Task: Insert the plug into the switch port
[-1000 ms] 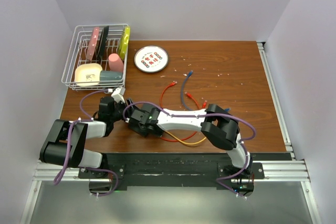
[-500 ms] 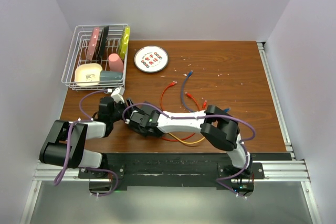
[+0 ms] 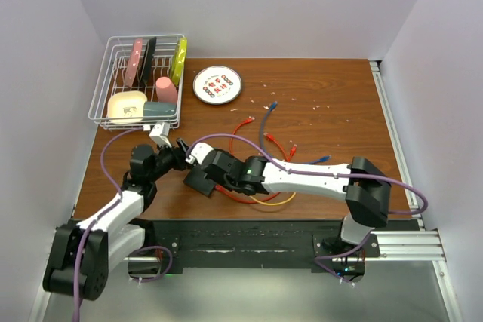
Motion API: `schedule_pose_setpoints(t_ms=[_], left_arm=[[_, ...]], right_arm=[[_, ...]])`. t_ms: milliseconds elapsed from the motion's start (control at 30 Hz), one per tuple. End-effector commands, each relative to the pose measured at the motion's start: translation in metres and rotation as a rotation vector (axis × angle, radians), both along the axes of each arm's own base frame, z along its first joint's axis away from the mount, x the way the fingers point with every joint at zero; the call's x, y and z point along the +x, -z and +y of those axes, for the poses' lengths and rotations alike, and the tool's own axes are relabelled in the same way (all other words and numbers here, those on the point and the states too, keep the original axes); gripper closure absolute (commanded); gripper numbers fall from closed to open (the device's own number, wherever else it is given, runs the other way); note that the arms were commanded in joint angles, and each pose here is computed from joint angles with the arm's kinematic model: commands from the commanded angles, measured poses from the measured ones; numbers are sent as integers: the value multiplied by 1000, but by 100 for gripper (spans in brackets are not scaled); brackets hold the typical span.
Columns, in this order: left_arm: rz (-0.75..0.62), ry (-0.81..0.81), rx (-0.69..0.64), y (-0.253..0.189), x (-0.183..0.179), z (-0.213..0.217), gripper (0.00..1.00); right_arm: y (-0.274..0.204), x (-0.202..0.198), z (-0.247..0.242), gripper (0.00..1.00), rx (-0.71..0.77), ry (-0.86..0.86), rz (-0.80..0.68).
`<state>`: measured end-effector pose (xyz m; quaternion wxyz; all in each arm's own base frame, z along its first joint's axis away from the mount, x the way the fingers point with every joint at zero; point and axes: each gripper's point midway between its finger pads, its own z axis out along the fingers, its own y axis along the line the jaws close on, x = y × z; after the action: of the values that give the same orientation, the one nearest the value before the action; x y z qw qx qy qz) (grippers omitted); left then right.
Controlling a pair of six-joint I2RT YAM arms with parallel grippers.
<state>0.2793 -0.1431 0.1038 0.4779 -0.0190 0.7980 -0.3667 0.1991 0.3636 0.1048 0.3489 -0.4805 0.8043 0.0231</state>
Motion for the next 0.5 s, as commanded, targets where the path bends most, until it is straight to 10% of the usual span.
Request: schedule_pose_setpoints(t_ms=[0, 467], left_arm=[[-151, 106, -59, -32, -14, -15, 26], [-400, 367, -246, -82, -67, -48, 34]], right_arm=[[-25, 4, 14, 100, 142, 8, -22], [-82, -2, 22, 100, 516, -107, 146]])
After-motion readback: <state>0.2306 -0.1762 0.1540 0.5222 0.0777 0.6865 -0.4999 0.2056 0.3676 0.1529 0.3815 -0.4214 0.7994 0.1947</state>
